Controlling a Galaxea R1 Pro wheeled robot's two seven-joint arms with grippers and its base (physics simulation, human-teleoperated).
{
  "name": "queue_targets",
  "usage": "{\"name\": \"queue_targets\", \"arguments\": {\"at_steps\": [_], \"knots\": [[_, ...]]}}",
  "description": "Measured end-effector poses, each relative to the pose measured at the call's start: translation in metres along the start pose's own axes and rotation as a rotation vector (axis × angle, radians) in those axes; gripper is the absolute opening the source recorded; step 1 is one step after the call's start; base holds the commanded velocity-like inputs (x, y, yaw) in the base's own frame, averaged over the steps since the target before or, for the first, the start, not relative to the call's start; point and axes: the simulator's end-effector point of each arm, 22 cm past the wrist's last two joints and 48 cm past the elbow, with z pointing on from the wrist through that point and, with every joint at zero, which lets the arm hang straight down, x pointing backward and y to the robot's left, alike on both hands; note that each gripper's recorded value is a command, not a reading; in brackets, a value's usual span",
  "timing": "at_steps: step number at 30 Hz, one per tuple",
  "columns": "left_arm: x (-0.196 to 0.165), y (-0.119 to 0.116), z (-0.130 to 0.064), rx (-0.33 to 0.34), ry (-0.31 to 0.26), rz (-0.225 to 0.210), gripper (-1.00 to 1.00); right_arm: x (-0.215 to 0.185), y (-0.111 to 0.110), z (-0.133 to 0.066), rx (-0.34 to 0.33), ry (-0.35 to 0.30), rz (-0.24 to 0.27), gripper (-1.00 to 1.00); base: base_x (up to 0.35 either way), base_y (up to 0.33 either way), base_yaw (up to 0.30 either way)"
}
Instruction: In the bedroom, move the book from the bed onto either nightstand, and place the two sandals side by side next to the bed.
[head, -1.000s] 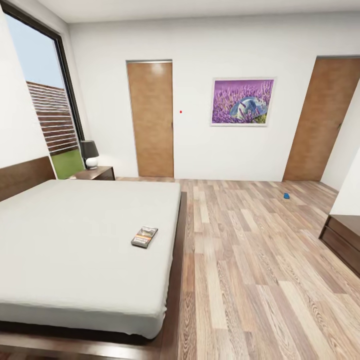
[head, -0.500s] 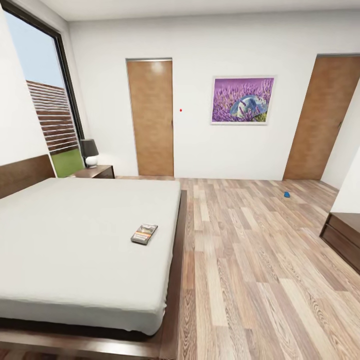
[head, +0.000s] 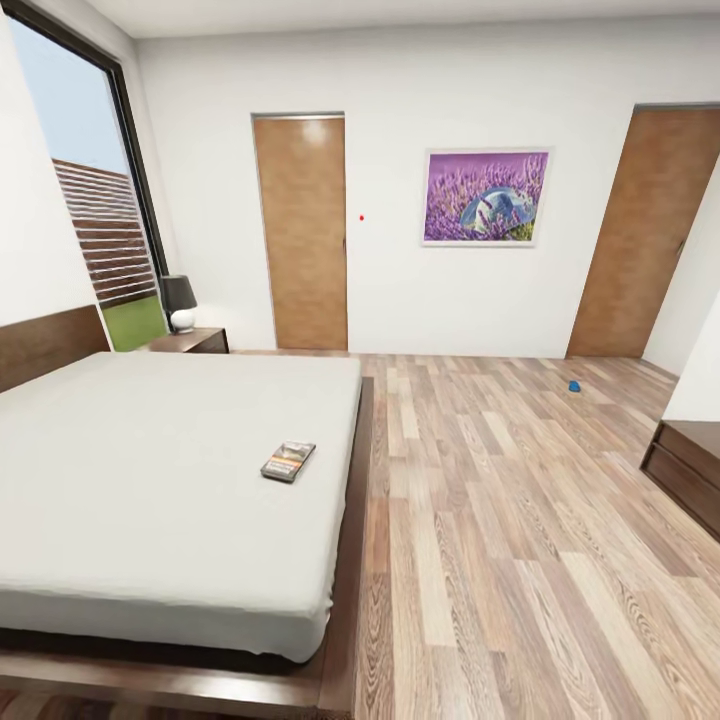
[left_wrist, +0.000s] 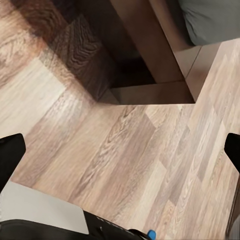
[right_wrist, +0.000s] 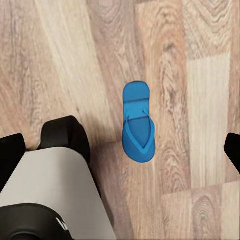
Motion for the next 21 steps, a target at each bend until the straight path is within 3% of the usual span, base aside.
{"name": "queue_targets", "arguments": {"at_steps": [21], "knots": [[0.014,0.033,0.023,0.003,0.000,0.002,1.00,-0.022,-0.005,0.033,0.006,-0.036,0.000,1.00,0.000,0.000,0.000]]}}
